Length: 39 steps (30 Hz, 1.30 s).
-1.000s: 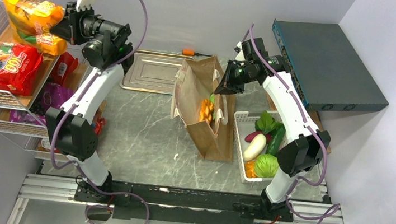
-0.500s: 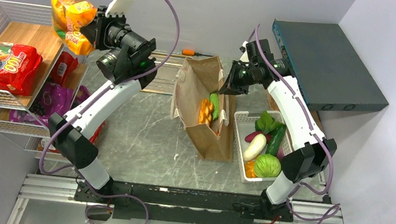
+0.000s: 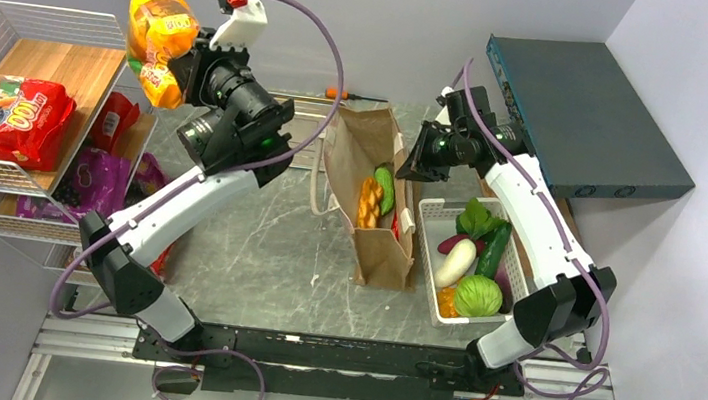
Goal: Place the food into the grocery bag and tie it
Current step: Pick up the snack from the shelf, then place the snack in the grocery bag.
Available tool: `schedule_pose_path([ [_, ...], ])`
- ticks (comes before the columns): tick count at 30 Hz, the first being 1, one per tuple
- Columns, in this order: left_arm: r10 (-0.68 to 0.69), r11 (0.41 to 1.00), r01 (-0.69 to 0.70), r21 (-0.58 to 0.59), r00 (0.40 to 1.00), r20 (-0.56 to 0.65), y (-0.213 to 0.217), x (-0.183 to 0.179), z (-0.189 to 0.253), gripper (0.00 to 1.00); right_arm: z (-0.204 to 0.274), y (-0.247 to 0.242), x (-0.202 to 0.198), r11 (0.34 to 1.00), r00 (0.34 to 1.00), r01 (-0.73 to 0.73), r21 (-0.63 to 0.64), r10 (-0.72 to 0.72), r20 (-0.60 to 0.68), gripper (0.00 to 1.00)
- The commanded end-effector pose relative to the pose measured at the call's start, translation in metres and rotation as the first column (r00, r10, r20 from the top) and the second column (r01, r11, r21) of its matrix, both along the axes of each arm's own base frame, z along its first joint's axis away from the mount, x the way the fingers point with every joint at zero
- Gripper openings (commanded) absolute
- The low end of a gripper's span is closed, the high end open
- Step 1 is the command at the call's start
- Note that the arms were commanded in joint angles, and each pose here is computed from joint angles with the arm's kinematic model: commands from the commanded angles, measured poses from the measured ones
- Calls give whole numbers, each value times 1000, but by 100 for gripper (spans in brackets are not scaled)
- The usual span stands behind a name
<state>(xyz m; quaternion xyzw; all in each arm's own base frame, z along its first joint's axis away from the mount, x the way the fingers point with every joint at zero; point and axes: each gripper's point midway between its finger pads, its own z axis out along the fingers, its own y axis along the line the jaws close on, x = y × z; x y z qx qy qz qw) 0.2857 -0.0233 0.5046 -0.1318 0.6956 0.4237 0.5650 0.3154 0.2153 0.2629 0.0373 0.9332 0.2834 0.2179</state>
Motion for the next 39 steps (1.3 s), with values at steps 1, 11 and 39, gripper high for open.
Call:
schedule_pose_path([
  [1, -65, 994, 65, -84, 998, 5, 4, -23, -8, 0, 15, 2, 1, 999, 998, 25, 44, -28, 62, 0],
  [11, -217, 970, 232, 74, 961, -173, -49, -23, -39, 0, 13, -1, 0, 999, 997, 36, 37, -39, 67, 0],
  [39, -466, 874, 482, 66, 869, -166, -187, -27, -54, 0, 18, -9, -4, 1000, 992, 12, 5, -13, 125, 0],
])
